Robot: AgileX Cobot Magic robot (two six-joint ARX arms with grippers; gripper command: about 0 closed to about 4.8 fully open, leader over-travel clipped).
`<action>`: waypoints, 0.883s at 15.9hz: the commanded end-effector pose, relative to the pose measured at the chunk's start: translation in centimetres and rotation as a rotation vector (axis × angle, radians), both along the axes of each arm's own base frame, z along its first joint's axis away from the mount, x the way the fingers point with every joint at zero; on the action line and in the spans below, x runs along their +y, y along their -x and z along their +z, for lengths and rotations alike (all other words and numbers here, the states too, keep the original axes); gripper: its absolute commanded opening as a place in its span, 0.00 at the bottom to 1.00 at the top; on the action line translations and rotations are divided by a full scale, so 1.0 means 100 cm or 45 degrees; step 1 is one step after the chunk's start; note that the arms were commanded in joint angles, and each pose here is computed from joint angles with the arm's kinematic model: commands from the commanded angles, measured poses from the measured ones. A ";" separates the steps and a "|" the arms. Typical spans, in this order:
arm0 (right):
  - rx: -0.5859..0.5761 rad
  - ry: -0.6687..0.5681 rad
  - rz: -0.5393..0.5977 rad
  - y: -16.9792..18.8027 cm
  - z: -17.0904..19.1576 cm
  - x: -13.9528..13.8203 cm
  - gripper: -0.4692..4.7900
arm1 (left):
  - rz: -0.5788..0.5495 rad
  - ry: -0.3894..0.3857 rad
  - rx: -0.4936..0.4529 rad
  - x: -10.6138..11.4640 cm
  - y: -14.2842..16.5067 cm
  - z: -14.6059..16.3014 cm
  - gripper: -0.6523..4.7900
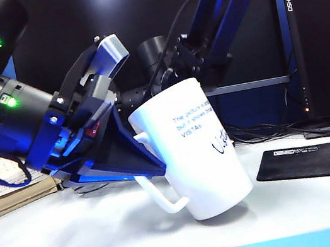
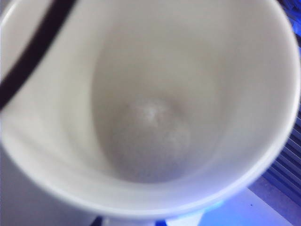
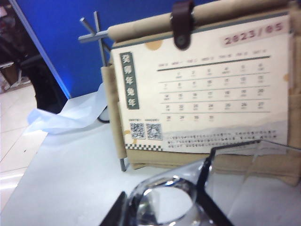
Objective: Swap the positions of the transparent plastic cup and the white ceramic cup.
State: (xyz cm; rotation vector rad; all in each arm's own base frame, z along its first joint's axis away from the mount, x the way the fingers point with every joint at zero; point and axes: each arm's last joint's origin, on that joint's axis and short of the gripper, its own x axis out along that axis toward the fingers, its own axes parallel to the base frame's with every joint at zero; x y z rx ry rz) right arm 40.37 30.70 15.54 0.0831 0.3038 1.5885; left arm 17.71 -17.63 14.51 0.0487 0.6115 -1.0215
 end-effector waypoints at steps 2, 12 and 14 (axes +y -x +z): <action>0.088 0.007 0.023 0.000 -0.004 0.000 0.09 | 0.011 -0.033 0.020 0.001 0.001 -0.003 0.11; 0.293 0.085 0.031 0.003 -0.013 -0.002 0.11 | 0.009 -0.035 0.015 0.001 0.001 -0.003 0.11; 0.282 0.103 0.036 0.003 -0.018 -0.002 0.27 | 0.000 -0.041 0.003 0.001 0.001 -0.003 0.11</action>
